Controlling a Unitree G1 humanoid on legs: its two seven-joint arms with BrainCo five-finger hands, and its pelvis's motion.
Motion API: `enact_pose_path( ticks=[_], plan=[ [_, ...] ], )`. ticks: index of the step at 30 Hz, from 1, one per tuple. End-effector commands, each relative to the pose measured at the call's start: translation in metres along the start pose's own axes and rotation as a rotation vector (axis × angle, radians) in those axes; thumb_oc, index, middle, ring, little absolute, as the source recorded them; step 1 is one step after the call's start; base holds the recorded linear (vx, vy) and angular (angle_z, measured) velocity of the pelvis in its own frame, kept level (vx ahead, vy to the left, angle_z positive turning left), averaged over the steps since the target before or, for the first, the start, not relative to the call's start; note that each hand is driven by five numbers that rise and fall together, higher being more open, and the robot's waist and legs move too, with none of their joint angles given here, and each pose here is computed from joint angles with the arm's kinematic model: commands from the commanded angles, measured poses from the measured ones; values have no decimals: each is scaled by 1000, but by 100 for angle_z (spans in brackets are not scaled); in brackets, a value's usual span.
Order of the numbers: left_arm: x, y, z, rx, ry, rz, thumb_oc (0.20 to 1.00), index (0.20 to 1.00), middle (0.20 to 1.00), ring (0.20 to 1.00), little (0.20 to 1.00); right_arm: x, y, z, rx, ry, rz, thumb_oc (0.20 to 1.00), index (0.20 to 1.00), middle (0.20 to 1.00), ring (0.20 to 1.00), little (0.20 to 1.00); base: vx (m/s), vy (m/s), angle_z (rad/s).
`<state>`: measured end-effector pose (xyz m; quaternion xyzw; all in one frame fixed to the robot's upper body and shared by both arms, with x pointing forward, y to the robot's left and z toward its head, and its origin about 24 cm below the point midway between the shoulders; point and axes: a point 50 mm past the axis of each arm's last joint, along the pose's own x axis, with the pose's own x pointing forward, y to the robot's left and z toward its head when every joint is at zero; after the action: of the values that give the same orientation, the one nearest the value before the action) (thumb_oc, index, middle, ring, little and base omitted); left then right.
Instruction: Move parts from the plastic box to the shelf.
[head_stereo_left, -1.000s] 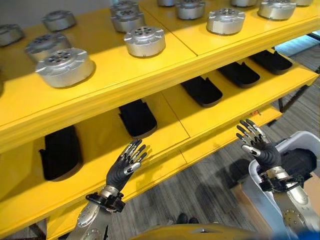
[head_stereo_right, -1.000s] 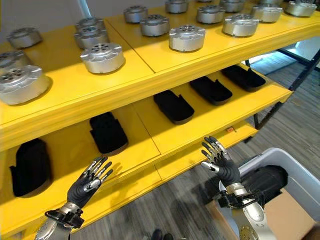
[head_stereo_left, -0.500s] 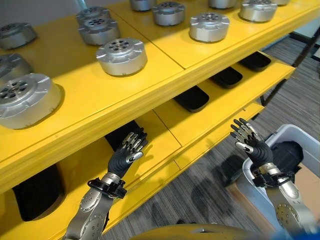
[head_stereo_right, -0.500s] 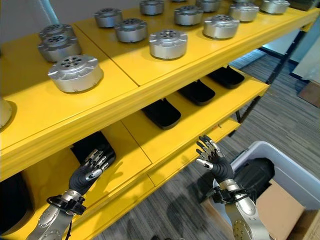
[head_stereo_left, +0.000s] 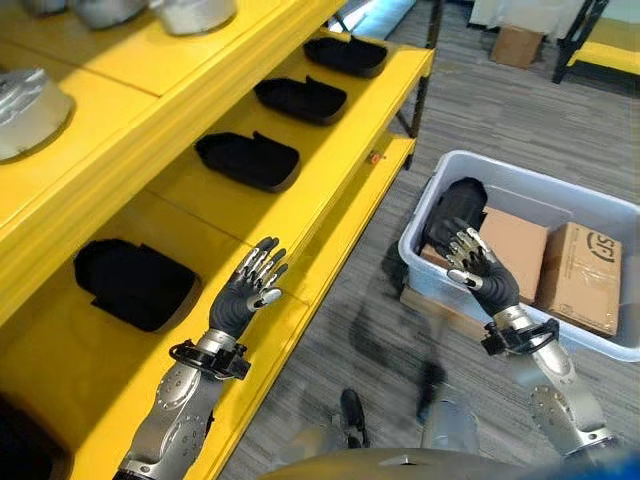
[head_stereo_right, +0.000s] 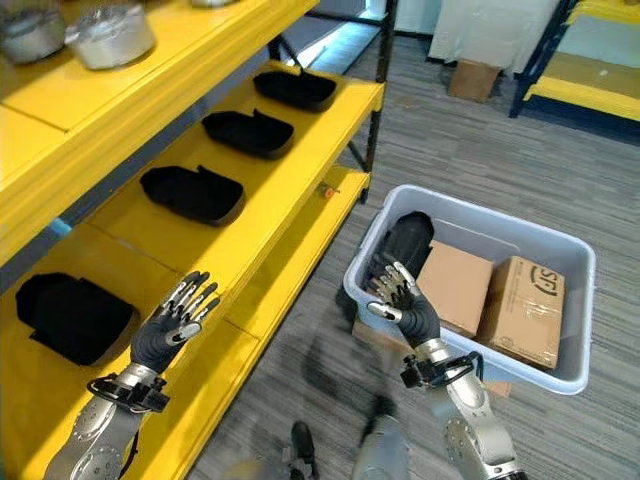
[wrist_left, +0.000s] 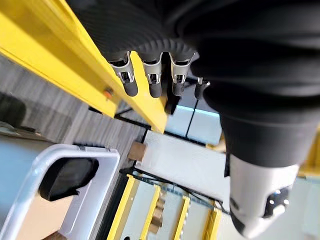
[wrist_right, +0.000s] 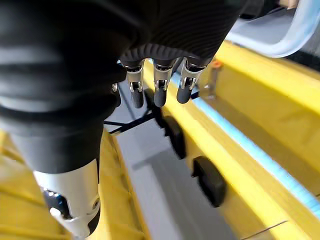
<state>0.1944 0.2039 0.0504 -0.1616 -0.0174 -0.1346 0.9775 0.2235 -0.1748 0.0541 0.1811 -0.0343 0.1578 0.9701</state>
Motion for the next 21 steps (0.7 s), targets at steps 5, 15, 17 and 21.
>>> enact_pose_path(
  ticks=[5,15,17,21],
  plan=[
    [5,-4,15,30,-118,-5,1000,1000,1000,1000,1000,3,1,18,-84,-72,24,1000,1000,1000,1000,1000,126,-240,-20],
    [11,-9,11,-26,-144,3,1000,1000,1000,1000,1000,9,-7,38,-145,-133,30,1000,1000,1000,1000,1000,53,-290,-22],
    [13,-11,10,-31,-146,2,1000,1000,1000,1000,1000,9,-10,42,-153,-148,15,1000,1000,1000,1000,1000,48,-223,-1],
    [16,-11,7,-42,-148,18,1000,1000,1000,1000,1000,10,-12,47,-157,-170,1,1000,1000,1000,1000,1000,35,-254,-7]
  ],
)
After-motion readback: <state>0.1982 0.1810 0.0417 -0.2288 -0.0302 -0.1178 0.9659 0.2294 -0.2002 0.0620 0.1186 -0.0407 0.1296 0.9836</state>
